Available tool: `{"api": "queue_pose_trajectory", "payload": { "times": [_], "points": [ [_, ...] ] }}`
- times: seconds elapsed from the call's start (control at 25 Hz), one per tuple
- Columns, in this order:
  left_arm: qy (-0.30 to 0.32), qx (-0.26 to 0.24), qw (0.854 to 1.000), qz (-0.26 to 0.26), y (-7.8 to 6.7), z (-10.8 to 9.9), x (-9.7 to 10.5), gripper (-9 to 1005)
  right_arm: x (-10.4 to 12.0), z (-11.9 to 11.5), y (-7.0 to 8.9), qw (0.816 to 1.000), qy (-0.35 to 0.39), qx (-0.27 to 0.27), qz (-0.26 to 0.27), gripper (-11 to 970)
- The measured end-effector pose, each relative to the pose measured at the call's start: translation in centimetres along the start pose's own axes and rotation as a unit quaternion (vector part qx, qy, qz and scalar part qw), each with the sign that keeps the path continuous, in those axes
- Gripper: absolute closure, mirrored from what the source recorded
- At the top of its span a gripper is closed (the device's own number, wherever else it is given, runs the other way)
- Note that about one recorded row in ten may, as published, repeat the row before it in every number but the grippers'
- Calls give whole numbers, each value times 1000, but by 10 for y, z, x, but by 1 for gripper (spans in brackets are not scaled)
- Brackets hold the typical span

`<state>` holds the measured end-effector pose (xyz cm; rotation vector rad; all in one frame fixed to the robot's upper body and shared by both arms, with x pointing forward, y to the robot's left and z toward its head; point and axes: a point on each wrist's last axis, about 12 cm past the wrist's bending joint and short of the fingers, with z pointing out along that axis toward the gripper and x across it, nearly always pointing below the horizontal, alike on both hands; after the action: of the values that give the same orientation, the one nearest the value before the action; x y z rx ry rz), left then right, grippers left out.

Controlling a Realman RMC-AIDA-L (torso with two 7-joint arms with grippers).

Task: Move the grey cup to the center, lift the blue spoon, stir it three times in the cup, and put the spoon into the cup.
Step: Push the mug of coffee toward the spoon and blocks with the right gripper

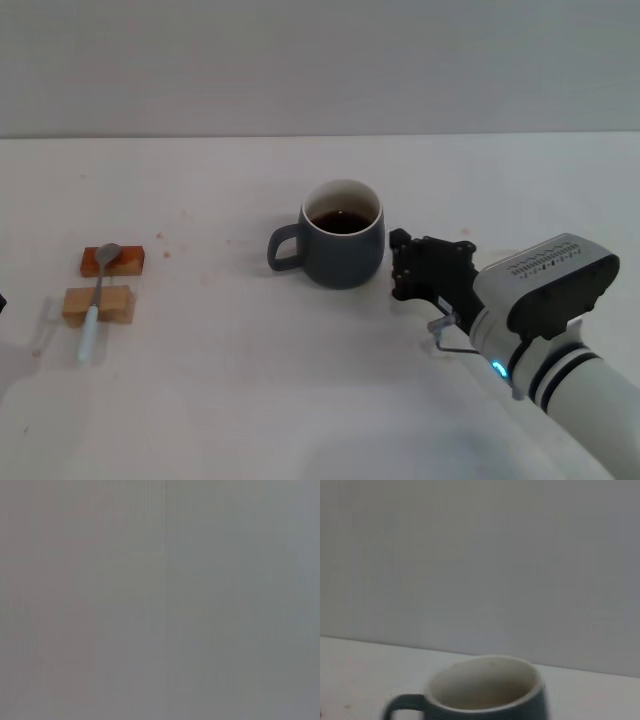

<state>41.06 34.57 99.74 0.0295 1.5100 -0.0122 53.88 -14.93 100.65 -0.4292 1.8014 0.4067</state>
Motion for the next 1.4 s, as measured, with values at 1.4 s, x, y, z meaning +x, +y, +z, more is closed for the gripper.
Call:
{"api": "queue_pose_trajectory", "payload": {
  "times": [1.4],
  "points": [
    [-4,4,1000,0,-1,4,-1,198,-14,13,-1,1000,-5,-5,-13,960]
  ]
}}
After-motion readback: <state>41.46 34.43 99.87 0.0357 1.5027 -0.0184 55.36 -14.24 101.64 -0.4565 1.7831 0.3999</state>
